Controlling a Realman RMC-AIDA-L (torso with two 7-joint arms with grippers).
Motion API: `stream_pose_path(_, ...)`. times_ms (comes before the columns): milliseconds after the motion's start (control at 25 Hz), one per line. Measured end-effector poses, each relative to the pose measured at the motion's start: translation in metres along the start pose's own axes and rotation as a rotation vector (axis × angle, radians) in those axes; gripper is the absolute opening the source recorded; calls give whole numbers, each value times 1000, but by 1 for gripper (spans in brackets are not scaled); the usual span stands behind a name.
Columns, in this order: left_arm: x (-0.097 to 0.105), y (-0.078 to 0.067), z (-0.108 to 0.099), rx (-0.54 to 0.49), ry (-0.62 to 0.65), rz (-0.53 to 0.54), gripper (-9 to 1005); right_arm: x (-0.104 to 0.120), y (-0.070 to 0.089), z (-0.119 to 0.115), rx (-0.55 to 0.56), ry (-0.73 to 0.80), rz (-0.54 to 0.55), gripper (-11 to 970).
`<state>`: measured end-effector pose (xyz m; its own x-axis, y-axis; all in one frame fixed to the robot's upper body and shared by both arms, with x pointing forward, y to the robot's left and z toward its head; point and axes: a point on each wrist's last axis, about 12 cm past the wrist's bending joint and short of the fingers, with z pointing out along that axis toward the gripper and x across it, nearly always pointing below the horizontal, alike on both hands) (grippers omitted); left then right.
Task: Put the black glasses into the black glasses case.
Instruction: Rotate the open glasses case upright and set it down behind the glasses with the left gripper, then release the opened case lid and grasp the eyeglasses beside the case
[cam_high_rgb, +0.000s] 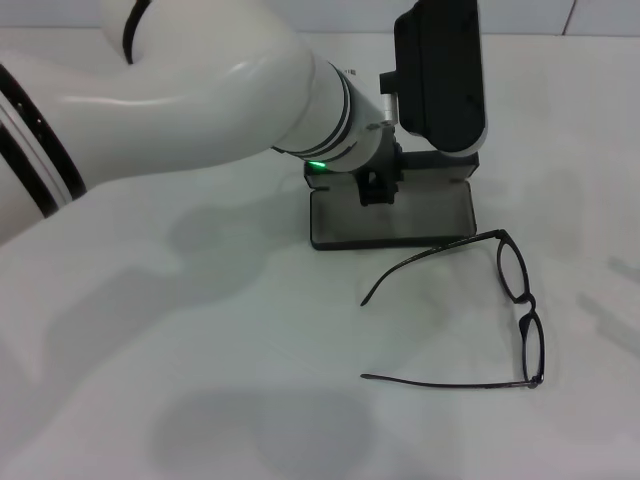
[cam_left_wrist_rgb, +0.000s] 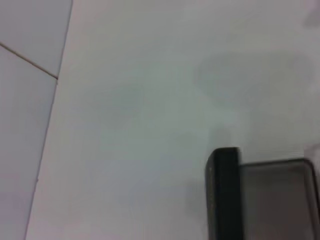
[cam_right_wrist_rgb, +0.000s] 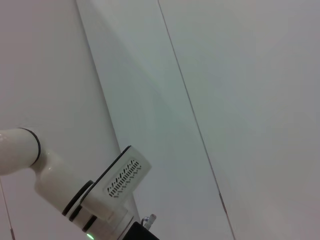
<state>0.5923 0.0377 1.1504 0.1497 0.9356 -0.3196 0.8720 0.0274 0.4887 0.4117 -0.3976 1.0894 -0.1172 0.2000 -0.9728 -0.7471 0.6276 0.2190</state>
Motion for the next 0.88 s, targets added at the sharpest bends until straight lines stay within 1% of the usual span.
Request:
stream_pose_path(200,-1,1,-1,-5,-1,5,309,0,-1,0,4,0,2,678)
stream_pose_path(360,-3,2,-6,-12,-13,13,327,-2,-5,2,20,11,10,678)
stream_pose_path(400,-5,3,-10,-14,-22,11,337,-3,-7,3,24,15,13,678)
stream_pose_path(520,-13,6,-26,-24,-66,-3,366,-10,-19,6,53,79,53,678)
stream_pose_path(560,-17,8,-33,-31,-95,-12,366,-16,-24,7,56,121,75,678)
stream_pose_path(640,-26,9,-55,-41,-206,-68,366,-28,-31,13,48,188,89,678)
stream_pose_path(720,-22,11,-73,-43,-307,-145,366,-42,-36,28,23,270,100,678)
stream_pose_path(800,-8,15,-90,-27,-442,-250,365,-57,-39,44,7,358,114,677)
stream_pose_path(880,10,16,-98,13,-580,-336,365,-74,-41,67,-11,468,157,676)
